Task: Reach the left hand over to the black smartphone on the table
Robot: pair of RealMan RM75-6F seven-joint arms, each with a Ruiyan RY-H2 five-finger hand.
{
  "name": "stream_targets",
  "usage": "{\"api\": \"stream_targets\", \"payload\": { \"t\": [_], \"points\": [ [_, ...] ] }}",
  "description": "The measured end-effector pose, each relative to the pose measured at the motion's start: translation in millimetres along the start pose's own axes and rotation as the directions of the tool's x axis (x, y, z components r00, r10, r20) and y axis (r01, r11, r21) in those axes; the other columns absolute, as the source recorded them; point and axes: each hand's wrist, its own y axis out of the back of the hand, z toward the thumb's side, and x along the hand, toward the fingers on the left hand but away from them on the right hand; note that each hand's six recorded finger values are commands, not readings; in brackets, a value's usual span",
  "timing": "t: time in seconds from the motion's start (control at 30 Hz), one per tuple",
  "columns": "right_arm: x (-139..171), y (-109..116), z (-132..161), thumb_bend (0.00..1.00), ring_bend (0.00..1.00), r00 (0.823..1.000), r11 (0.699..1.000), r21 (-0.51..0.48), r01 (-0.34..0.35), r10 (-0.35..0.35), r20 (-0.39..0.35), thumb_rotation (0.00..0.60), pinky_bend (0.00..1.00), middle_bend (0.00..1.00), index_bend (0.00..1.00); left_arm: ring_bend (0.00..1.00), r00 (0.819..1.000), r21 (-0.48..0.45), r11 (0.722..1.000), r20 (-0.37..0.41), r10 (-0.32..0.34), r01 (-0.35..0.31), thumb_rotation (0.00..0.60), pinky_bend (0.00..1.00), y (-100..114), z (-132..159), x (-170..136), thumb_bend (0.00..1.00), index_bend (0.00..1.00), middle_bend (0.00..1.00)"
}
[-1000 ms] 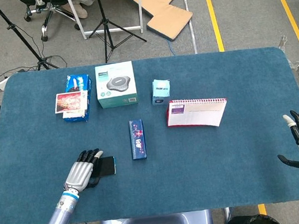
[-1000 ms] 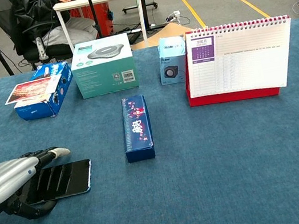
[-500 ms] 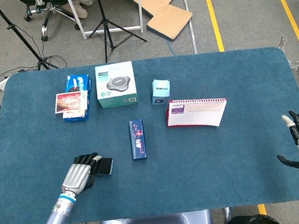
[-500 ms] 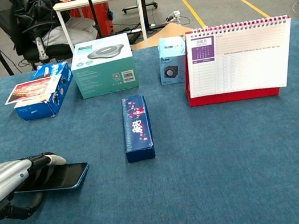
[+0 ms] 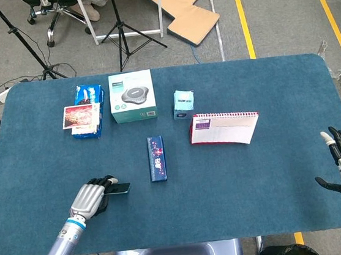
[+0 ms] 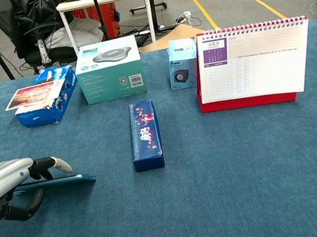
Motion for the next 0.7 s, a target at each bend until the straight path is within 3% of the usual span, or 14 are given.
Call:
{"api": "stream_targets", "payload": {
  "t": [0.33, 0.47, 0.6, 0.7],
  "points": [
    [-1, -4, -1, 0.0, 0.0, 1.0, 1.0, 0.012, -0.013, 0.013, 0.006, 0.6, 0.0, 0.0, 0.05, 0.21, 0.998, 0.054, 0.999, -0.058, 0.011, -0.008, 0.6, 0.21, 38, -1, 40, 0.79, 0.2, 0.14],
    [-2, -5, -2, 0.0, 0.0, 1.0, 1.0, 0.015, -0.013, 0.013, 0.01, 0.6, 0.0, 0.0, 0.05, 0.2, 0.996, 0.085, 0.996, -0.092, 0.014, -0.006, 0.6, 0.21, 41, -7, 54, 0.79, 0.2, 0.13],
    [-2, -5, -2, 0.0, 0.0, 1.0, 1.0, 0.012, -0.013, 0.013, 0.013, 0.6, 0.0, 0.0, 0.05, 0.12, 0.995, 0.064, 0.997, -0.091, 0.037, -0.031, 0.6, 0.14, 45, -8, 56, 0.77, 0.2, 0.08],
    [-2, -4, -2, 0.0, 0.0, 1.0, 1.0, 0.007, -0.011, 0.011, 0.012, 0.6, 0.0, 0.0, 0.05, 0.05, 0.993, 0.05, 0.995, -0.074, 0.087, -0.083, 0.6, 0.09, 53, -8, 53, 0.7, 0.16, 0.03]
  ]
}}
